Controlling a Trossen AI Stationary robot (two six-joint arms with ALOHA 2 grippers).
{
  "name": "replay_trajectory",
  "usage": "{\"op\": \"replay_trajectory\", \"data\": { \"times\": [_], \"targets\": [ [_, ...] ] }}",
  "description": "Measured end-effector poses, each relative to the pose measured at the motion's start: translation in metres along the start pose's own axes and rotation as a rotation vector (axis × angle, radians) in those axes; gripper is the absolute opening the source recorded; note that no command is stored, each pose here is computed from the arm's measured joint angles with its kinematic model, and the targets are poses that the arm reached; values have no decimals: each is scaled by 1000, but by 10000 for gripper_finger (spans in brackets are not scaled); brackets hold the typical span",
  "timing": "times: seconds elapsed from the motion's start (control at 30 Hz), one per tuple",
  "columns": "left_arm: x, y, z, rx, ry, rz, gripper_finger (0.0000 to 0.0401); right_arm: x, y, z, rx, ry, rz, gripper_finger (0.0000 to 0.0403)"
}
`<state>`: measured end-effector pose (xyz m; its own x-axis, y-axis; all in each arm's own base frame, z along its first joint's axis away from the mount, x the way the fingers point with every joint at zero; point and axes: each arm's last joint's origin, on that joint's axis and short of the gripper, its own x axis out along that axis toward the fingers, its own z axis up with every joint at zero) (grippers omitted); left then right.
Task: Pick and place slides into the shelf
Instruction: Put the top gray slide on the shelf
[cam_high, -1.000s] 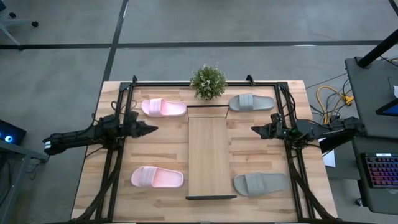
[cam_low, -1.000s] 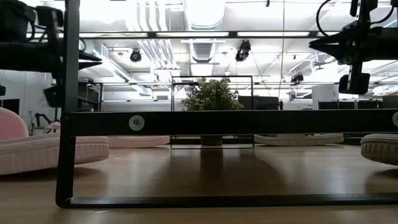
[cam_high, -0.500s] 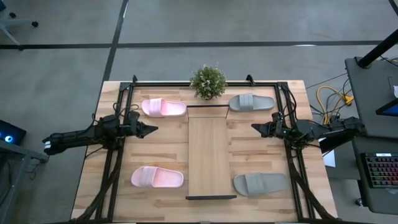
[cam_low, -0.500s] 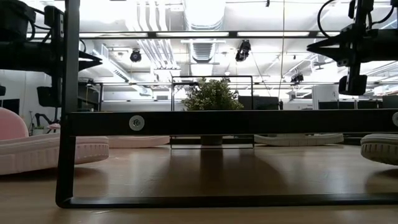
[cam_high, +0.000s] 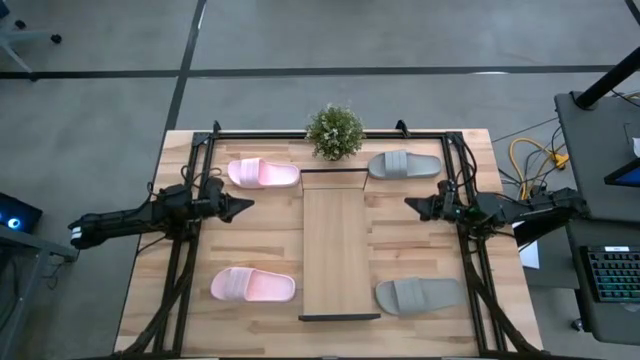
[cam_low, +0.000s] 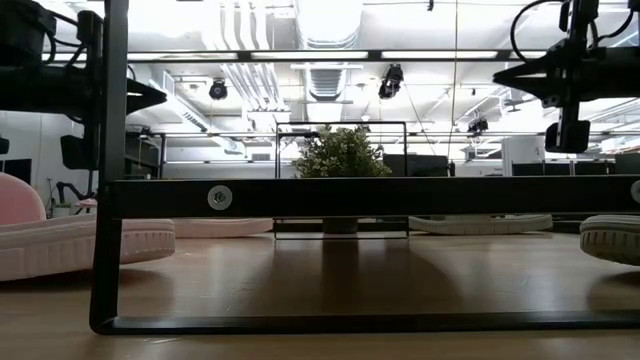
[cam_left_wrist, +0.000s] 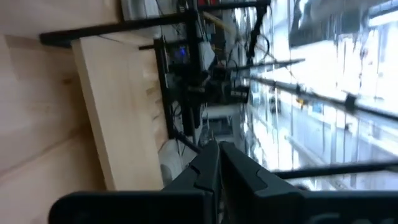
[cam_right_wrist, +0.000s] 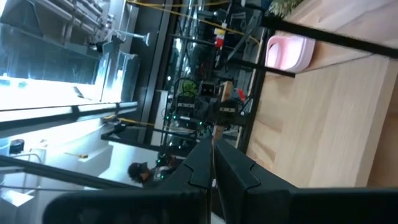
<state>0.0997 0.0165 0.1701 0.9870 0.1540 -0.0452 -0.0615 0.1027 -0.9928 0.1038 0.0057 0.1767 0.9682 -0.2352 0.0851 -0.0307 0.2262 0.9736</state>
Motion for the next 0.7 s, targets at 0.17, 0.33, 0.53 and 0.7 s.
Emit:
{"op": "replay_trajectory", "data": {
  "times": [0.17, 0.33, 0.53, 0.7],
  "targets": [
    [1, -3, 3, -70, -87, -20, 0, 0, 0, 1, 3, -34, -7, 9],
    [4, -1, 2, -28, -75, 9, 0, 1, -1, 5, -9, -66, -14, 9],
    [7, 4, 2, 8, -66, 60, 0, 3, 5, 13, -57, -71, -40, 19],
    [10, 0, 2, 36, -65, 21, 0, -1, 18, 26, -99, -14, -205, 44]
  ]
}}
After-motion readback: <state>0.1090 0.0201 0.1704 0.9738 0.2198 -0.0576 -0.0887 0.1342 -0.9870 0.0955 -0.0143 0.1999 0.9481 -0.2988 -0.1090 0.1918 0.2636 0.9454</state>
